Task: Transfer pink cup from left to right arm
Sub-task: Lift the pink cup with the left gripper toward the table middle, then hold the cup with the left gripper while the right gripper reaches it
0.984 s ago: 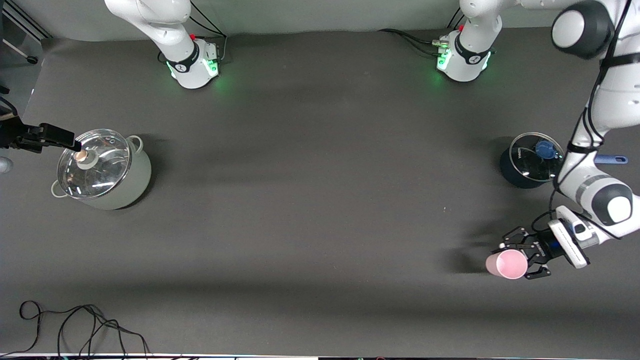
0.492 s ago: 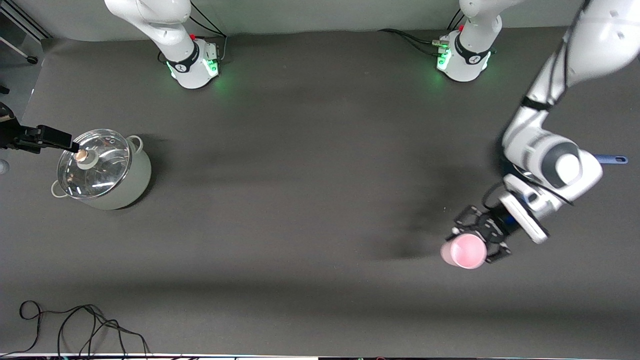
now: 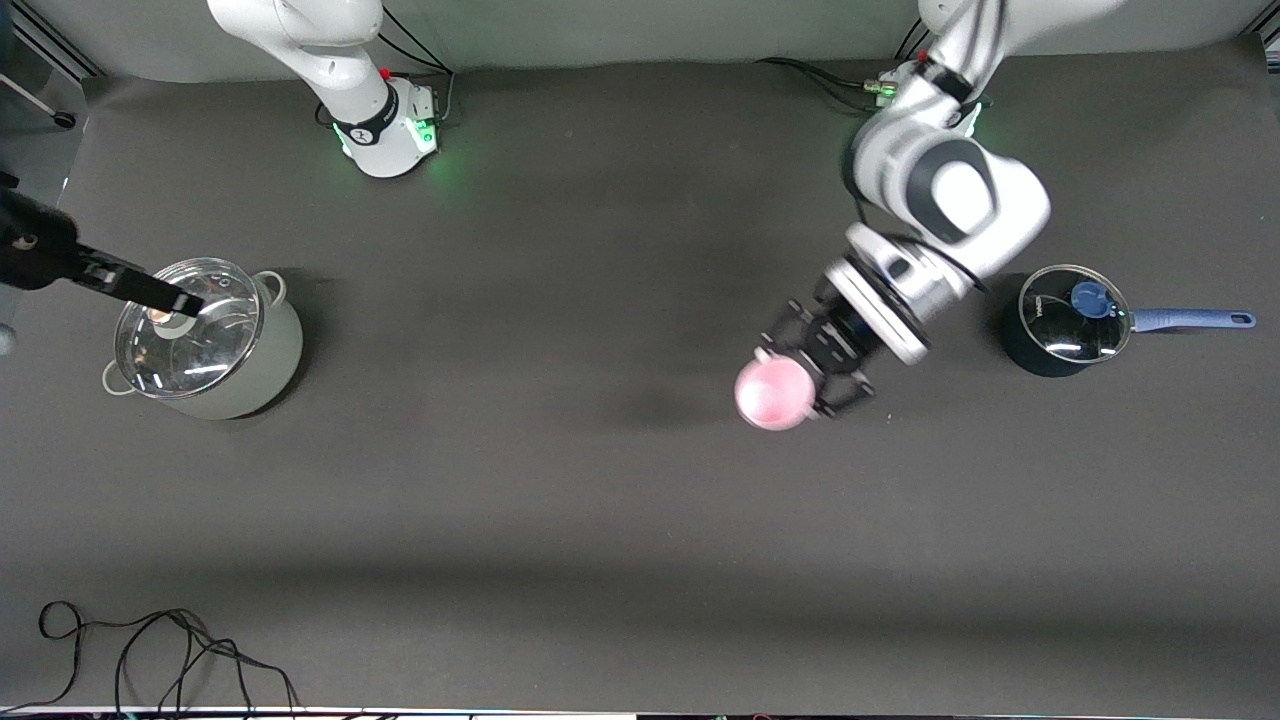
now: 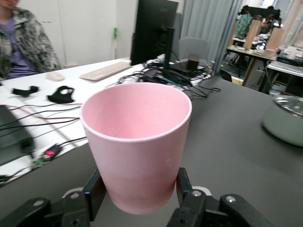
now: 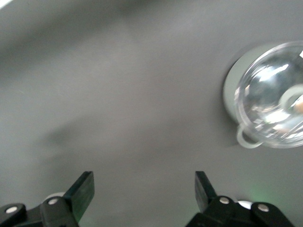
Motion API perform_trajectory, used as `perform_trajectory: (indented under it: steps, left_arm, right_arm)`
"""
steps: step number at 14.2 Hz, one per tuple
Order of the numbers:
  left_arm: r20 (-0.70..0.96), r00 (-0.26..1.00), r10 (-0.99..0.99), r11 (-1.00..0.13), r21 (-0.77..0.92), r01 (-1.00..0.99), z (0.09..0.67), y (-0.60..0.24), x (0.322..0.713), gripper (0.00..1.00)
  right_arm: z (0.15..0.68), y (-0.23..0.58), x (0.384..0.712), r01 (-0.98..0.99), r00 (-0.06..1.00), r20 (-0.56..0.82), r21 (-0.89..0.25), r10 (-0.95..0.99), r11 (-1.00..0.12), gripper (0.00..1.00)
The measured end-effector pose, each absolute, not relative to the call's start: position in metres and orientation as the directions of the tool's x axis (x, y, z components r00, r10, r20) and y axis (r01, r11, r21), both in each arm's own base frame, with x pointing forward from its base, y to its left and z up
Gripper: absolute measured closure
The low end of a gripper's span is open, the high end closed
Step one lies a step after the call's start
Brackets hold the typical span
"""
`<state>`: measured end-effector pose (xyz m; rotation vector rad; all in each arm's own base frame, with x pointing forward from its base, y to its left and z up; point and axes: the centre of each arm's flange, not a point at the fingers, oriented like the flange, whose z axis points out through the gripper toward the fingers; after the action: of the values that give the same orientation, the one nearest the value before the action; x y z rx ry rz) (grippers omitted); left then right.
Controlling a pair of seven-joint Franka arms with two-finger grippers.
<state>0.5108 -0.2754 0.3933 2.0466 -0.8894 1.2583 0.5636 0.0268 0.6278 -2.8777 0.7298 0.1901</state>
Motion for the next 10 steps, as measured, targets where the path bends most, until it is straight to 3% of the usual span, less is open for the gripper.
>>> perform_trajectory:
  steps: [5, 10]
  left_arm:
    - [0.89, 0.358, -0.282, -0.598, 0.129, -0.791, 0.431, -0.35, 0.444, 0.35]
    - [0.899, 0.361, -0.247, -0.618, 0.141, -0.774, 0.468, -0.377, 0.428, 0.35]
  right_arm:
    - [0.66, 0.126, 0.556, -0.685, 0.727, -0.185, -0.128, -0.661, -0.718, 0.05]
    - [0.671, 0.222, 0.541, -0.795, 0.605, -0.216, -0.107, -0.767, -0.597, 0.05]
